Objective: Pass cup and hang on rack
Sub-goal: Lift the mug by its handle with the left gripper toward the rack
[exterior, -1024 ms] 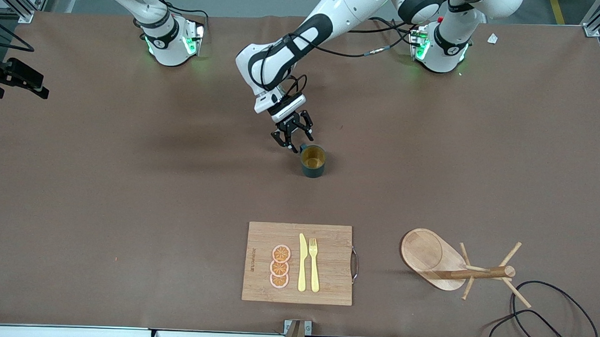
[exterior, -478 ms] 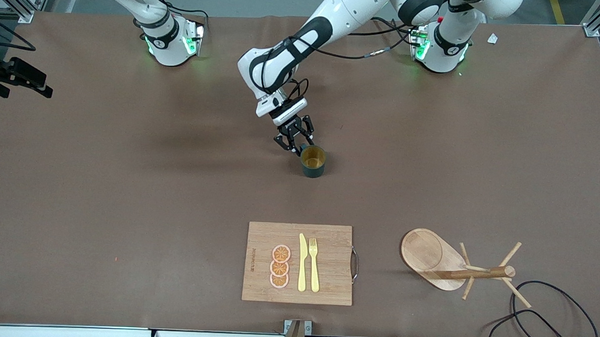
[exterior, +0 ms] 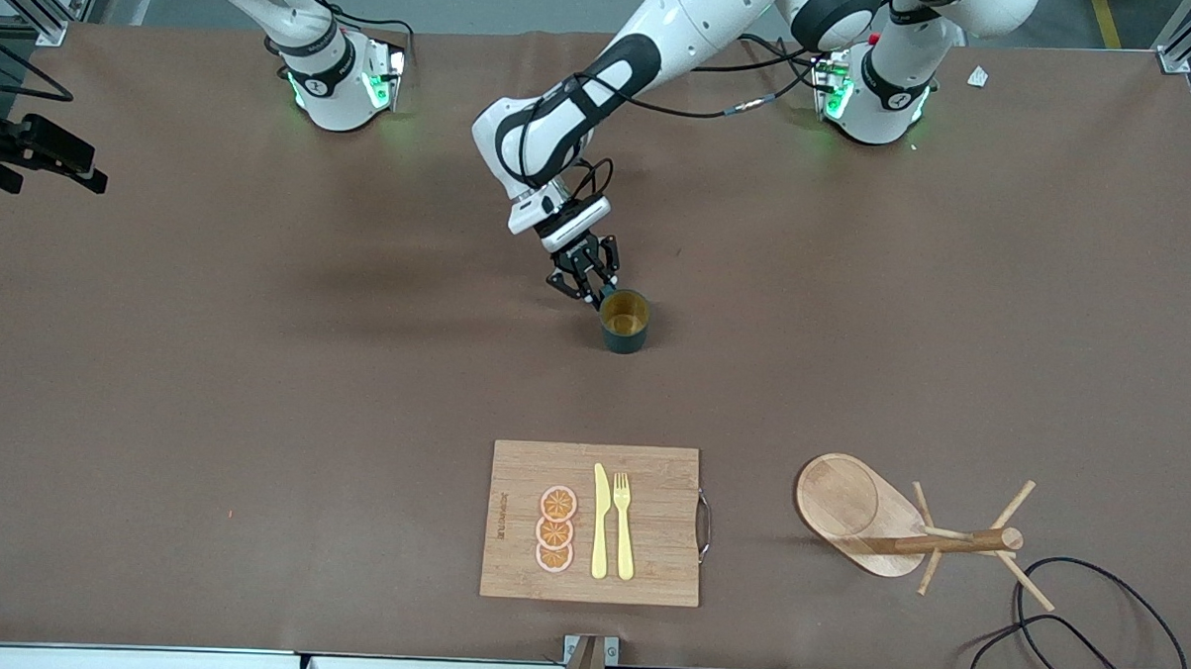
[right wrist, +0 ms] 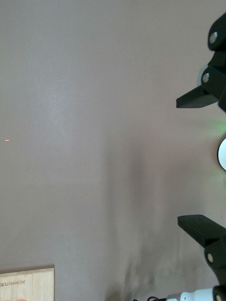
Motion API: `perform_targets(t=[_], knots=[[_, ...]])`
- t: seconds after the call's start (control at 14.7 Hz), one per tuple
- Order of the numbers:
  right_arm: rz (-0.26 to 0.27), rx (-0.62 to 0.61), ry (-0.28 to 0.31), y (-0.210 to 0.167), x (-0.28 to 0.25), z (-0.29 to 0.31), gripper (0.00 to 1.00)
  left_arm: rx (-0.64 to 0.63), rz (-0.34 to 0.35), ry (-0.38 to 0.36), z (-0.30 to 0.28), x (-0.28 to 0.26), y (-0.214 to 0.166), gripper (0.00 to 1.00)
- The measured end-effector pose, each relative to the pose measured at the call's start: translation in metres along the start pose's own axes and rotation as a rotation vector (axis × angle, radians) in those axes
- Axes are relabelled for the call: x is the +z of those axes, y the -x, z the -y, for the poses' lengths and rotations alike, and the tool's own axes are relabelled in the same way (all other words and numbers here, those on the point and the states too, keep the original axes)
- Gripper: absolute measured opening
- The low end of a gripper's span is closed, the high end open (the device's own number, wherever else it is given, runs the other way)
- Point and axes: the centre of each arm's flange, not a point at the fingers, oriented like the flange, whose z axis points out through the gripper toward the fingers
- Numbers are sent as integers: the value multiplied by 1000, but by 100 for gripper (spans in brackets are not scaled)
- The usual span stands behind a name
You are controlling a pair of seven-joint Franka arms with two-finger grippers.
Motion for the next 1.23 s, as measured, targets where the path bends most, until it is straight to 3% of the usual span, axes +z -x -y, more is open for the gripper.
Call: perform_targets(t=[0.07, 0.14, 0.61, 0.96, 1.23], knots=[[0, 0, 0, 0, 0, 0, 100, 0, 0, 0, 0, 0, 0, 32], [1, 0, 0, 0, 0, 0, 100, -1, 0, 1, 0, 1, 0, 21], [2, 0, 0, 0, 1, 0, 100, -32, 16, 16, -16, -9, -19, 21], [3, -1, 6, 0, 1, 0, 100, -114, 120, -24, -40, -24, -94, 21], [3, -2, 7, 0, 1, 0, 100, -181, 270, -54, -58, -40, -196, 21]])
